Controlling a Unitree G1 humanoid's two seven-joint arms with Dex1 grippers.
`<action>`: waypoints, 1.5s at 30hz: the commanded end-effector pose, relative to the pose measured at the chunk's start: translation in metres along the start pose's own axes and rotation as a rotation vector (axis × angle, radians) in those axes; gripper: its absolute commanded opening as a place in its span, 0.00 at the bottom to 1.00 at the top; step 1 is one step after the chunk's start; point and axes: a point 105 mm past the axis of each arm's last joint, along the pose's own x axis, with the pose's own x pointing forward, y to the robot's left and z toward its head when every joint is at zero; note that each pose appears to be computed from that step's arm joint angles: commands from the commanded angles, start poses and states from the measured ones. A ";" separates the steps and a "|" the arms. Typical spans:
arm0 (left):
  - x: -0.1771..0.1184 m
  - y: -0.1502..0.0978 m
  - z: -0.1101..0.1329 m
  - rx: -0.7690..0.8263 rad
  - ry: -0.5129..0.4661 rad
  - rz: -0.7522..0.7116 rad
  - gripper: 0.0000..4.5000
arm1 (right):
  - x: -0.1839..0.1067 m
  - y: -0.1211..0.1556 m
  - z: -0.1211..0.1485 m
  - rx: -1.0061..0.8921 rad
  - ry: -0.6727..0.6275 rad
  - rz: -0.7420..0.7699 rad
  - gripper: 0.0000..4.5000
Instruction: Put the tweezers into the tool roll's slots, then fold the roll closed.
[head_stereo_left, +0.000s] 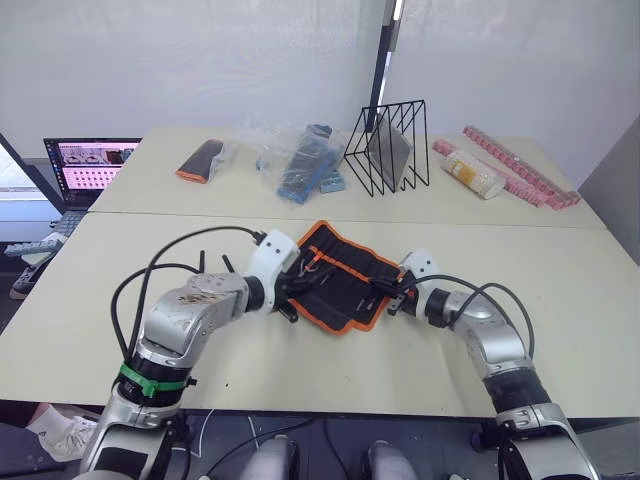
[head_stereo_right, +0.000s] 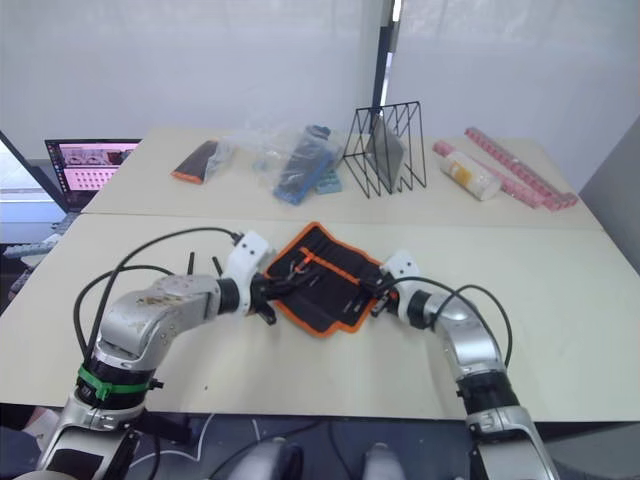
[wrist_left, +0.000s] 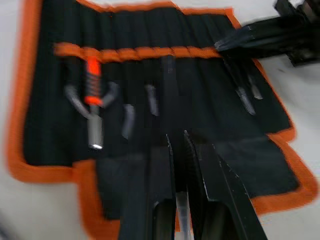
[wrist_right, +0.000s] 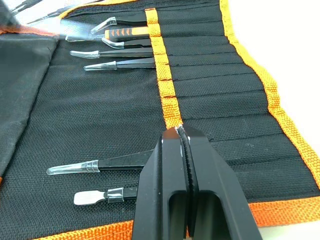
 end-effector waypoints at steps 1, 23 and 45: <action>0.000 -0.001 0.007 -0.005 -0.026 0.044 0.01 | -0.002 0.002 -0.015 0.016 0.049 -0.010 0.00; 0.033 0.001 0.015 -0.058 0.013 0.113 0.01 | -0.001 0.003 -0.013 0.013 0.037 -0.024 0.00; 0.080 0.008 0.020 0.021 -0.060 0.070 0.01 | 0.001 0.002 -0.009 -0.010 0.046 -0.034 0.00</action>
